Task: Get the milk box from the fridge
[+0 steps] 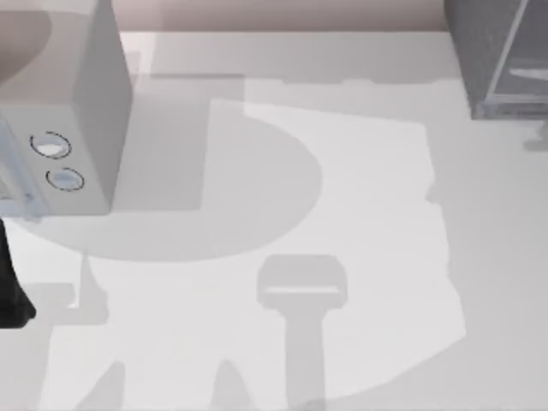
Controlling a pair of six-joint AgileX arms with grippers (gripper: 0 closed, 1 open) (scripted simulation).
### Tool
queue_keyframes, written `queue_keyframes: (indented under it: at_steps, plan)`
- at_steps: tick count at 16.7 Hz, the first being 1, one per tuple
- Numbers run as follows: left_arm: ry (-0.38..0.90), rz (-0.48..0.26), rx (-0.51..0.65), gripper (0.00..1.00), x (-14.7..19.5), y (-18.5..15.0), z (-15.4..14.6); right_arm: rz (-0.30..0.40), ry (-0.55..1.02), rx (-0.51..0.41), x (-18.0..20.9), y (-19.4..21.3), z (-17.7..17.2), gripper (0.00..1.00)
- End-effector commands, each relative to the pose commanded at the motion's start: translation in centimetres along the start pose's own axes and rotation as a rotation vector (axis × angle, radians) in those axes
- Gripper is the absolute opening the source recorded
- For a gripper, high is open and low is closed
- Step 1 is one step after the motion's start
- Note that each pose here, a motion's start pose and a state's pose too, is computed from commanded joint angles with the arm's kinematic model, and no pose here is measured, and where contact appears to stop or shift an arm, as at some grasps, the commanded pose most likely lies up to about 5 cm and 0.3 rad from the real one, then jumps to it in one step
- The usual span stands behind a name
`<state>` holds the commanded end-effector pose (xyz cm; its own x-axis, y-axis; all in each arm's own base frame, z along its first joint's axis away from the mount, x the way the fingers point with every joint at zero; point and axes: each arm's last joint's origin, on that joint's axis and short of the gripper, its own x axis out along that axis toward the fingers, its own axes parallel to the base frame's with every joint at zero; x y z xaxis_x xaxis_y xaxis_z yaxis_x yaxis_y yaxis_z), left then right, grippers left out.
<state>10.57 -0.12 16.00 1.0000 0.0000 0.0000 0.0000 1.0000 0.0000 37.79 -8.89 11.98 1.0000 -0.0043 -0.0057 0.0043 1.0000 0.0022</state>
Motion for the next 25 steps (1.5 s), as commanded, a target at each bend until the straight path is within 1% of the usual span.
queue_keyframes:
  at_steps: [2, 4, 11, 13, 16, 18, 21, 23, 25]
  plan:
    - [0.0, 0.0, 0.0, 1.0, 0.0, 0.0, 0.0, -0.005, 0.005, 0.002, -2.2, 0.0, -0.1, 0.0]
    - [0.0, 0.0, 0.0, 1.0, 0.0, 0.0, 0.0, -0.008, -0.005, -0.001, -3.4, -0.1, 0.0, 0.0]
    - [0.0, 0.0, 0.0, 1.0, 0.0, 0.0, 0.0, -0.002, -0.005, 0.0, -3.6, 0.2, 0.1, 0.0]
    - [0.0, 0.0, 0.0, 1.0, 0.0, 0.0, 0.0, 0.001, -0.014, -0.004, -4.0, 0.6, 1.2, 0.0]
    - [0.0, 0.0, 0.0, 1.0, 0.0, 0.0, 0.0, 0.006, -0.036, -0.013, -5.4, 1.7, 4.2, 0.0]
    - [0.0, 0.0, 0.0, 1.0, 0.0, 0.0, 0.0, 0.007, -0.047, -0.017, -7.3, 2.8, 6.6, 0.0]
    - [0.0, 0.0, 0.0, 1.0, 0.0, 0.0, 0.0, 0.007, -0.048, -0.016, -11.7, 4.6, 9.5, 0.0]
    - [0.0, 0.0, 0.0, 1.0, 0.0, 0.0, 0.0, 0.006, -0.045, -0.012, -15.4, 5.8, 10.5, 0.0]
    - [0.0, 0.0, 0.0, 1.0, 0.0, 0.0, 0.0, 0.004, -0.042, -0.007, -19.0, 6.8, 10.4, 0.0]
